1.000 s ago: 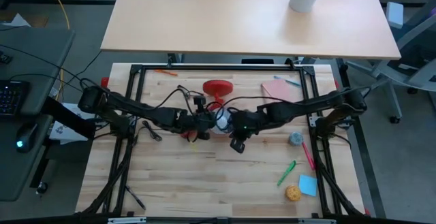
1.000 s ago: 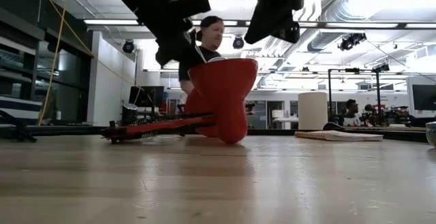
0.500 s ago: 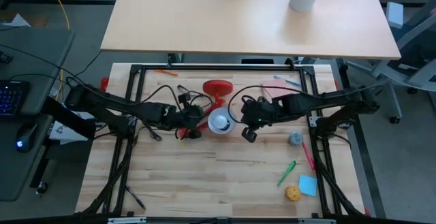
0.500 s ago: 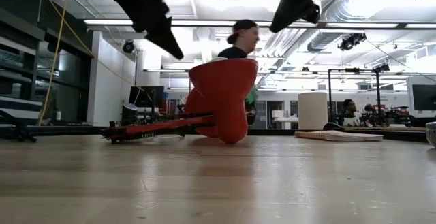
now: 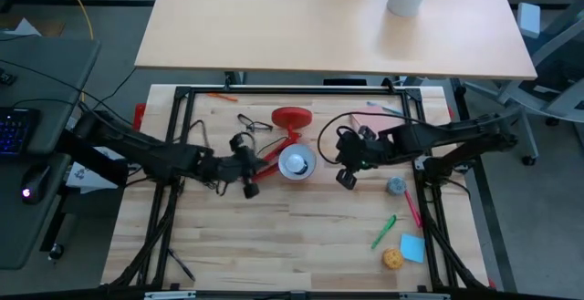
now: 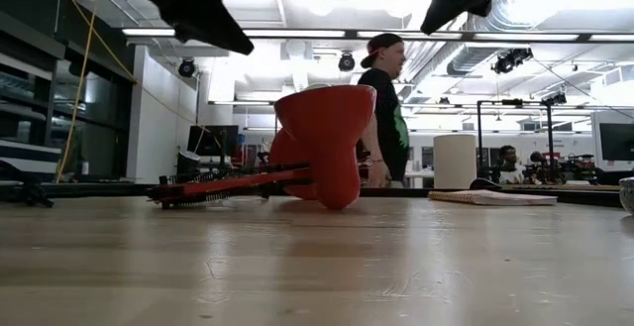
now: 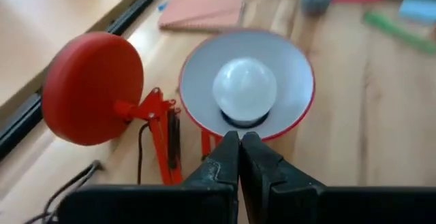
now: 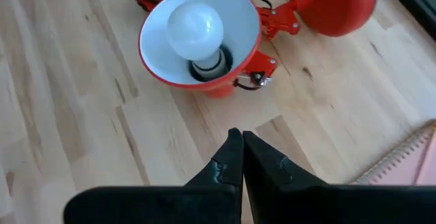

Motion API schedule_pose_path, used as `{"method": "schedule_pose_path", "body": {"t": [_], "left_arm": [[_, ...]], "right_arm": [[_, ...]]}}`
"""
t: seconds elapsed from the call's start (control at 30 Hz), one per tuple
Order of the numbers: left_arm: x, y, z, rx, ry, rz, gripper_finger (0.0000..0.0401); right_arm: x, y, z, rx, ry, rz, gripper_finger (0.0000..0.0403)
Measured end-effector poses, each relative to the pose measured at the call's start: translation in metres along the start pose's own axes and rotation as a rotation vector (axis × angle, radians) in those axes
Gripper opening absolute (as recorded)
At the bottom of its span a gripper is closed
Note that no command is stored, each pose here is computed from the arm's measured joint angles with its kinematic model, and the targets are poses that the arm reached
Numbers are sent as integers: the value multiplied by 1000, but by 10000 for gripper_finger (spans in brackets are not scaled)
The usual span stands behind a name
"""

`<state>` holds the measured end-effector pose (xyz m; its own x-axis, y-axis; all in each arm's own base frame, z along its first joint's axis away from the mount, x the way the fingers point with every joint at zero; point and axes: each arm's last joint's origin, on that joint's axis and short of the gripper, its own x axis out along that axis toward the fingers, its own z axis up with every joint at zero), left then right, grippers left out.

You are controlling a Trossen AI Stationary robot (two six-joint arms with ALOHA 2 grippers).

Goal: Screw lightbulb
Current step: Remove the lightbulb from the lamp

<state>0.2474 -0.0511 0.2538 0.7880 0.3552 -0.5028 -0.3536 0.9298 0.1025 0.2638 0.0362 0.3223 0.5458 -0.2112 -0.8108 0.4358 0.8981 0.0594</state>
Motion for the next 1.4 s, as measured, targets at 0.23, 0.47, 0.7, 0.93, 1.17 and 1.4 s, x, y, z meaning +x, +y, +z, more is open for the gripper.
{"method": "schedule_pose_path", "body": {"t": [0.23,0.47,0.7,0.93,1.17,1.4], "left_arm": [[-25,17,-8,-70,-107,-44,0],[-36,25,-9,1,-119,-32,0],[-43,30,-7,32,-136,-31,10],[-42,38,-11,61,-110,-151,28],[-39,70,-18,-9,-243,-194,3],[-47,92,-25,-174,-386,-164,1]], "right_arm": [[-6,-3,-1,10,-15,-17,0],[-3,-16,5,63,-17,-53,0],[0,-24,9,86,-17,-72,0],[0,-27,7,125,5,-93,0],[-9,-34,5,157,-5,-116,0],[-36,-52,-2,175,-61,-174,0]]}}
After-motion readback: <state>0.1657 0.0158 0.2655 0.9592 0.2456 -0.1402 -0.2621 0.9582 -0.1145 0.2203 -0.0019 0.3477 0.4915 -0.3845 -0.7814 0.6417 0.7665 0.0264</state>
